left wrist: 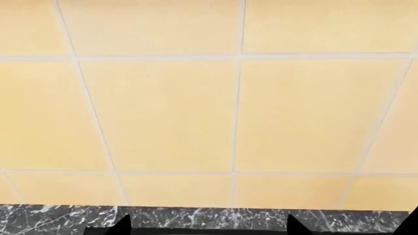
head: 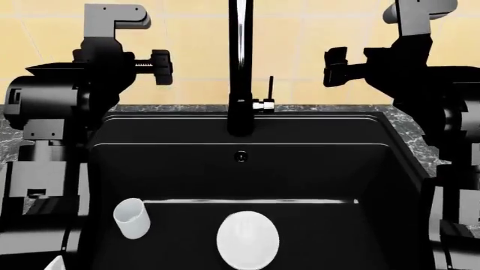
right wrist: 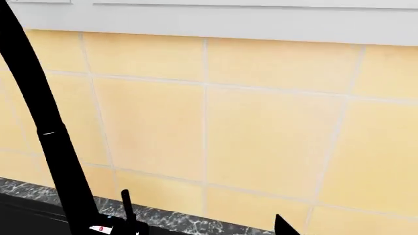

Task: Pick the cup and bowl from the sink and place them on the counter for drying.

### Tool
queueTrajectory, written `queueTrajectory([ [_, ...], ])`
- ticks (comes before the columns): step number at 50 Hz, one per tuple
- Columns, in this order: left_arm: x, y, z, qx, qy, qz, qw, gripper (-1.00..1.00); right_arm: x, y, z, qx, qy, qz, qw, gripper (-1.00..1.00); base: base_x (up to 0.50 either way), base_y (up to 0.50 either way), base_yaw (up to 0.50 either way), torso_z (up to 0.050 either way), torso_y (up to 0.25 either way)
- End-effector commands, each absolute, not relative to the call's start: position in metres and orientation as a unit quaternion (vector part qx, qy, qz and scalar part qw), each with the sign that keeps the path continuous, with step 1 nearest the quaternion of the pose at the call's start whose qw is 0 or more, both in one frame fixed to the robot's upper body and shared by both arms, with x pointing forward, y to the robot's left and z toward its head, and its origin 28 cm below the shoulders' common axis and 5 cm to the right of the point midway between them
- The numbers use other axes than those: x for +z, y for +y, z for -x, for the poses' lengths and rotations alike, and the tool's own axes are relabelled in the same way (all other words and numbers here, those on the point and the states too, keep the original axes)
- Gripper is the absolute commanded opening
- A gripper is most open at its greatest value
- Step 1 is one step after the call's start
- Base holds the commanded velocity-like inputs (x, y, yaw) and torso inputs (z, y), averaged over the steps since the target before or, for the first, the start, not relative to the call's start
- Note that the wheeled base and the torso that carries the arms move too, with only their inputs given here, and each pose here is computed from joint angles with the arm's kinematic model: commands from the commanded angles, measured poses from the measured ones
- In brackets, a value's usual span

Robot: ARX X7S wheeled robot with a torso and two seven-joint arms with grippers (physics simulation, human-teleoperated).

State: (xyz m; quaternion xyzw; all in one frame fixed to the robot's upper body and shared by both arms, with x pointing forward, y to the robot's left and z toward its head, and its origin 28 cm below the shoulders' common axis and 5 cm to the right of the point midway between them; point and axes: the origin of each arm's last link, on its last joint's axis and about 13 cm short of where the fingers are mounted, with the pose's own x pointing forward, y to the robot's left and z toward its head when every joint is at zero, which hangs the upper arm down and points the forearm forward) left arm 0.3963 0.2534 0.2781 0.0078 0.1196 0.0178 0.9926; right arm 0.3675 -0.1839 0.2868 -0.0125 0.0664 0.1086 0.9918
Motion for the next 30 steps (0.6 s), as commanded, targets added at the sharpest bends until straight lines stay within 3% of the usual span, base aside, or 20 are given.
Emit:
queueTrajectory([
  [1,0.274,0.255,-0.397,0.006,0.130,0.012,0.991,1.00,0.281,-0.184,-0.368,0.104,0.071,0.011,0.992,1.00,0.05,0.00,0.00,0.000,0.000],
  [17,0.248,0.258,-0.387,0.026,0.159,-0.009,0.987,1.00,0.276,-0.186,-0.361,0.094,0.085,-0.012,0.992,1.00,0.04,0.00,0.00,0.000,0.000],
  [25,0.242,0.258,-0.372,0.023,0.220,-0.032,0.975,1.00,0.272,-0.187,-0.355,0.095,0.085,-0.008,0.992,1.00,0.00,0.00,0.00,0.000,0.000],
  [30,0.238,0.247,-0.356,0.010,0.240,0.016,0.971,1.00,0.269,-0.186,-0.355,0.102,0.082,-0.020,0.991,1.00,0.00,0.00,0.00,0.000,0.000],
])
